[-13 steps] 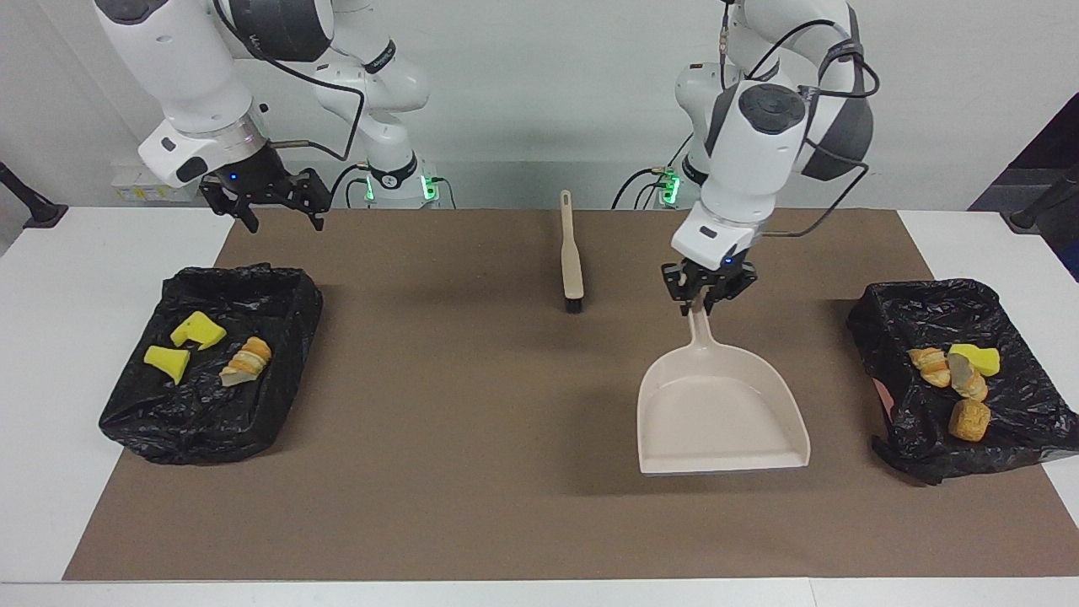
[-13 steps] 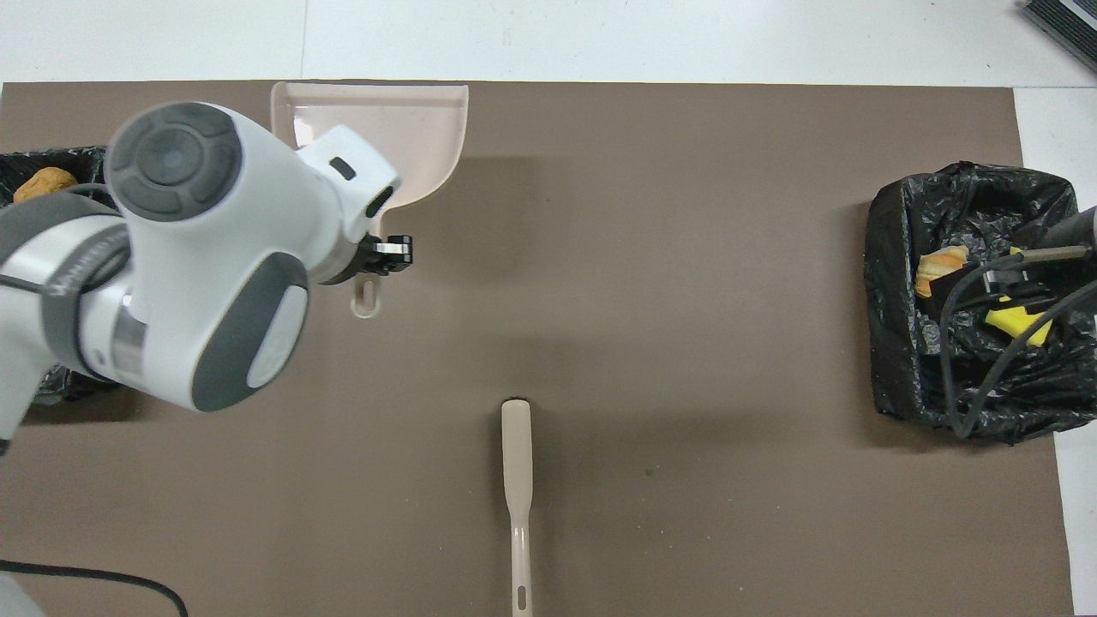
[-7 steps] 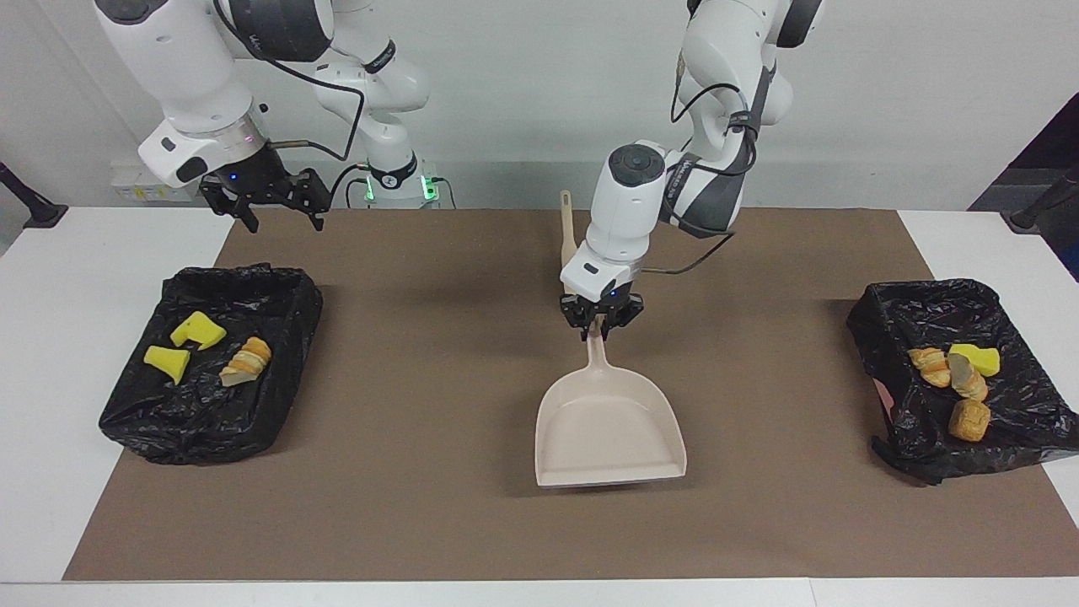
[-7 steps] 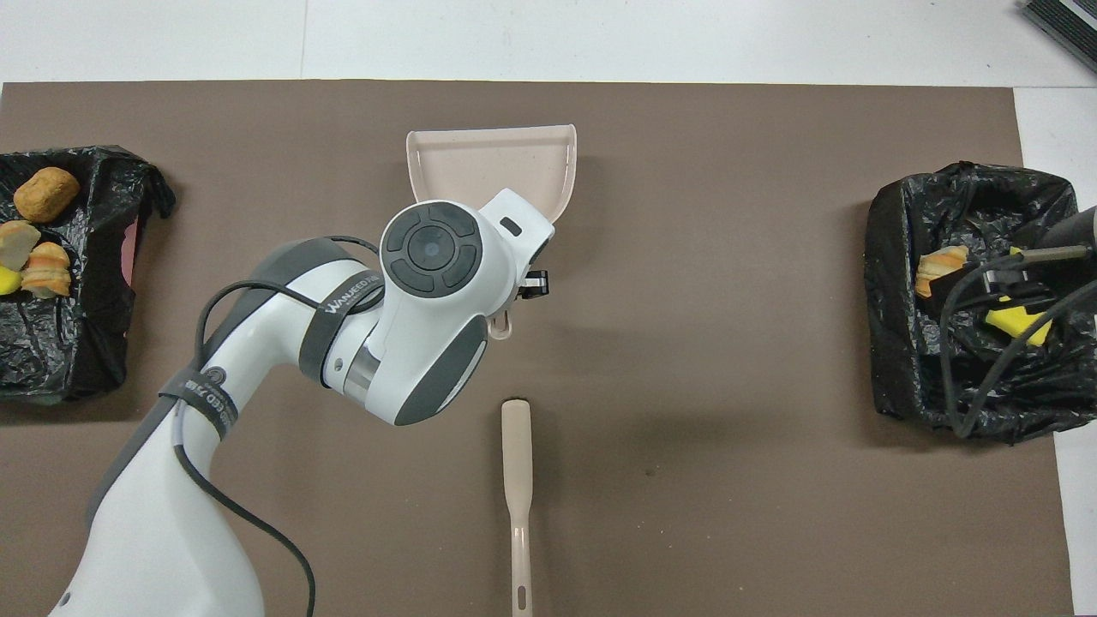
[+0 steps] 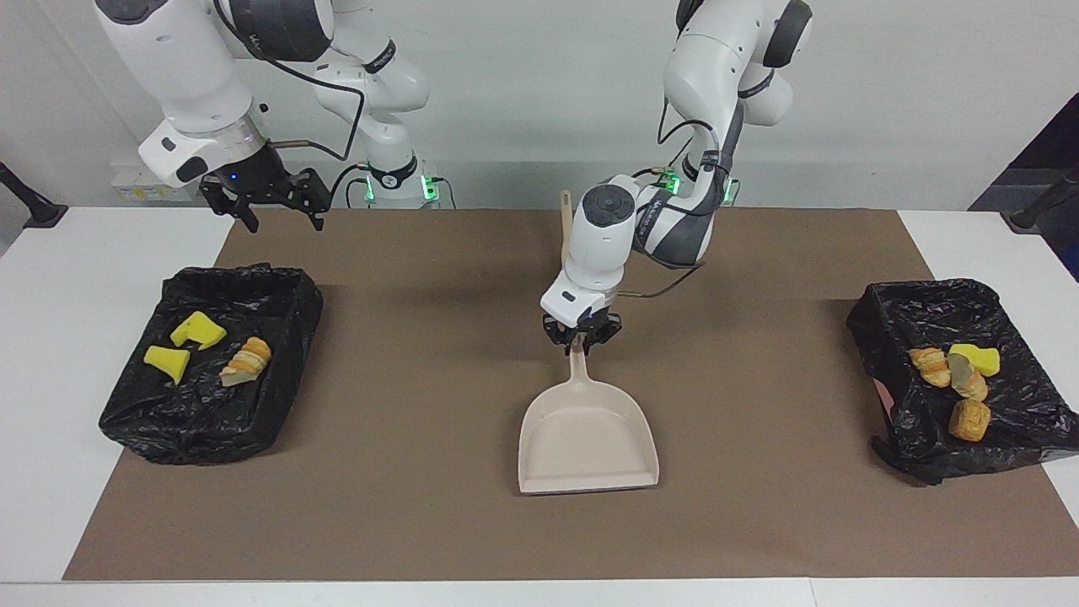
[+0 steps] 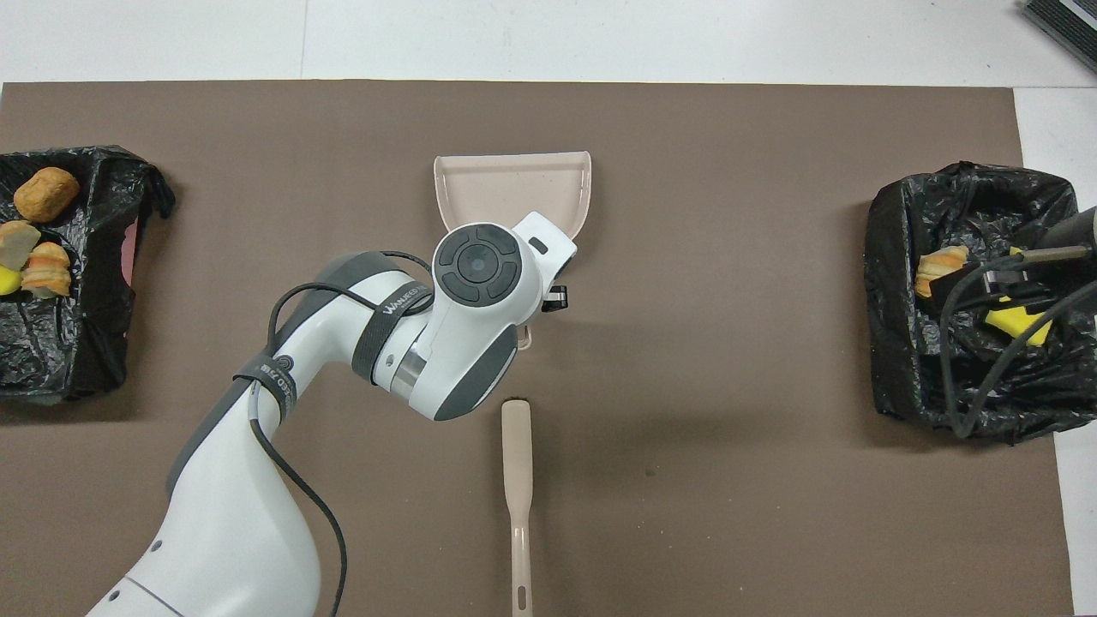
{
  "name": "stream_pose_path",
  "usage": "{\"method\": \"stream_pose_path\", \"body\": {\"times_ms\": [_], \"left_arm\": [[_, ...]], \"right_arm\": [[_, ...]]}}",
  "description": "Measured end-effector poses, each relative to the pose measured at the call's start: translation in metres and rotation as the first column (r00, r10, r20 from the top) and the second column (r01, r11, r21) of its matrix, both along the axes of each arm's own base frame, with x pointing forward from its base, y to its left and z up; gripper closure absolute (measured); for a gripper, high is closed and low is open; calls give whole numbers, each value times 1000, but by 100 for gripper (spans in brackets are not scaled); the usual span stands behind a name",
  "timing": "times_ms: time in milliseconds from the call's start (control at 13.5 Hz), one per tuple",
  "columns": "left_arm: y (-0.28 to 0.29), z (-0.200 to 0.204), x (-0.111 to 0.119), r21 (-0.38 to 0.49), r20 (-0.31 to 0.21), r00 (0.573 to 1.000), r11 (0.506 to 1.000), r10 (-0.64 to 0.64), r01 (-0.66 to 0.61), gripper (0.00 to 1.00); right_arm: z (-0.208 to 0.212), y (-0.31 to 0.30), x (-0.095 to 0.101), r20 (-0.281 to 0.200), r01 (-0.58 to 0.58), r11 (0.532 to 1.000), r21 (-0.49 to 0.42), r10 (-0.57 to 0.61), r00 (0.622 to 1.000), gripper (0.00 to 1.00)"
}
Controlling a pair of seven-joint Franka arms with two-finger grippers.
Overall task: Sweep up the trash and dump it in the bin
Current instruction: 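Bring the dustpan back and set it on the table with the left gripper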
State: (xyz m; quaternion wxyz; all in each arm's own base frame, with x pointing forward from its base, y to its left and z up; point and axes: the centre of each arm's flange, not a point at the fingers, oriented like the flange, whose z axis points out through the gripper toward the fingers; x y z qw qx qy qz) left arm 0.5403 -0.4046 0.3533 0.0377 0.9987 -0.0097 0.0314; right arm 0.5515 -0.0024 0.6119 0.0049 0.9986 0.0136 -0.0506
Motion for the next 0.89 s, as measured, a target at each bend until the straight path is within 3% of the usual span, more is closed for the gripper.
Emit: {"method": "stream_pose_path", "body": {"times_ms": [445, 891], "left_arm": [[0, 3, -1, 4, -3, 1000, 1000, -14, 14, 65], [45, 84, 18, -8, 55, 997, 998, 60, -59, 1]], "right_arm": [[0, 0, 0, 0, 0, 1000, 0, 0, 1000, 0], [0, 0, 0, 0, 0, 1000, 0, 0, 1000, 0]]}}
